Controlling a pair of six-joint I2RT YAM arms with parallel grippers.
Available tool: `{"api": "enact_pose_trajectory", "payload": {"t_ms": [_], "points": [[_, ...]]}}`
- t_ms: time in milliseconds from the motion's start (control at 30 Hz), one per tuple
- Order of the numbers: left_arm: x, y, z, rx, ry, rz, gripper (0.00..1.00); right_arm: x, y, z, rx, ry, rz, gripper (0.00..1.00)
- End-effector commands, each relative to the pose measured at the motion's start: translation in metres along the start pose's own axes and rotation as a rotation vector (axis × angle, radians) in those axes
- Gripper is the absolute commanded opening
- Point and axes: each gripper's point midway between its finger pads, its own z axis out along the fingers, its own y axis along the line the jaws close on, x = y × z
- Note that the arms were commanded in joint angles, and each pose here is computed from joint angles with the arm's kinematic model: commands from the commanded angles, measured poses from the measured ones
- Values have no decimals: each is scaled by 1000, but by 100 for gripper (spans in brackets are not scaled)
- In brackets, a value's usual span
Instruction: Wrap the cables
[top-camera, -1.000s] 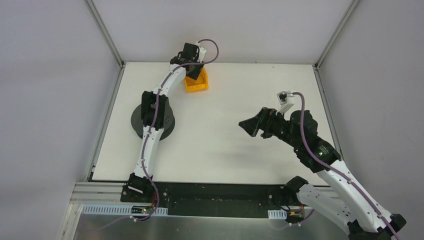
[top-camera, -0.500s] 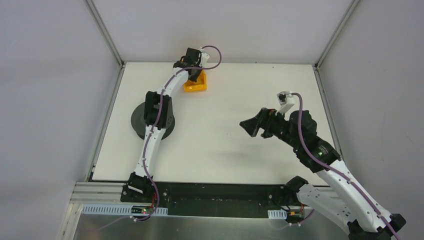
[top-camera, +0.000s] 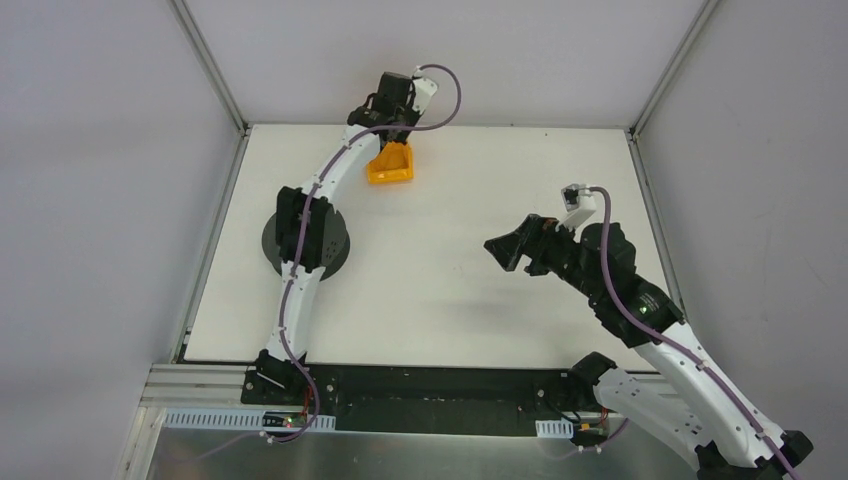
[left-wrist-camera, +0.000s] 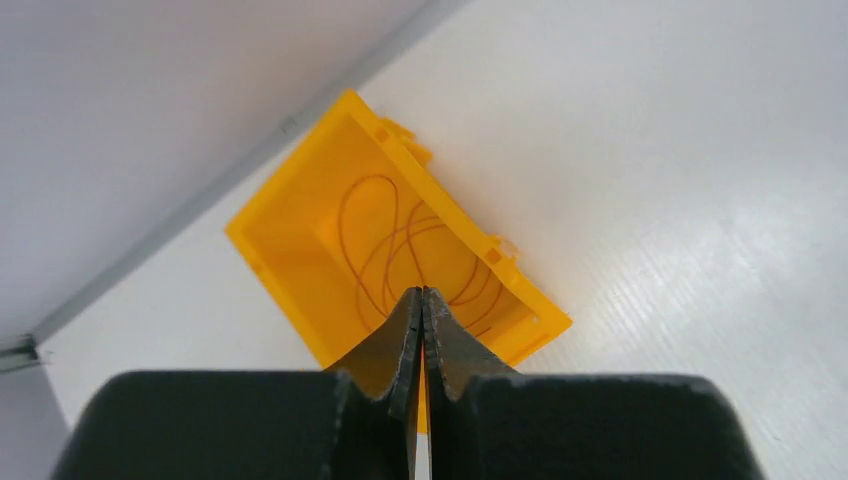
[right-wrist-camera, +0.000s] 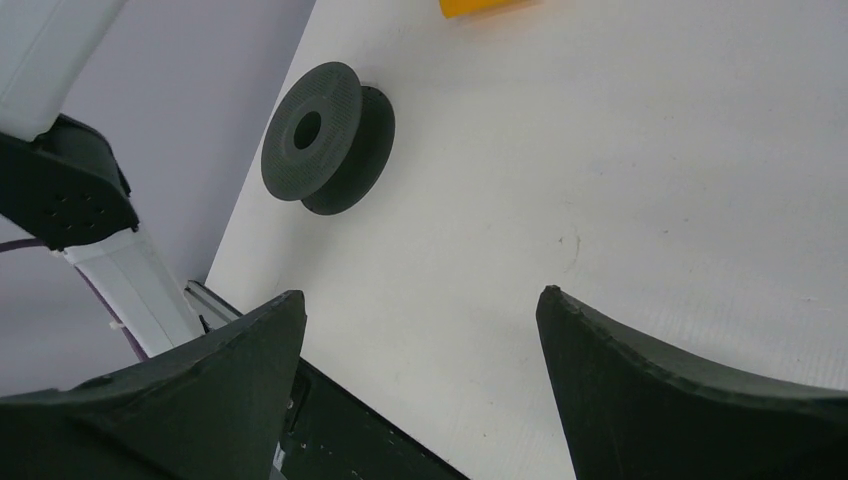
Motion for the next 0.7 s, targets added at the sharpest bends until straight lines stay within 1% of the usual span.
{"api": "enact_pose_trajectory", "payload": {"t_ms": [0, 67, 167, 267, 433, 567, 667], "points": [[-64, 29, -64, -64, -179, 0, 1, -6, 2, -6, -3, -41, 50, 89], [-54, 33, -54, -96, -149, 24, 10, -5, 2, -7, -8, -42, 59, 89], [-42, 26, -35, -78, -117, 86, 22, -6, 1, -9, -6, -48, 53, 89], [-35, 22, -21, -60, -102, 141, 30, -8, 1, -10, -1, -52, 31, 89], [-19, 20, -2, -40, -66, 265, 31, -6, -2, -11, 16, -35, 2, 90], [-4, 24, 11, -44, -31, 306, 36, -4, -12, -8, 57, -37, -7, 90], [11, 18, 17, 8, -14, 338, 37, -1, -17, -6, 74, -30, -13, 90]]}}
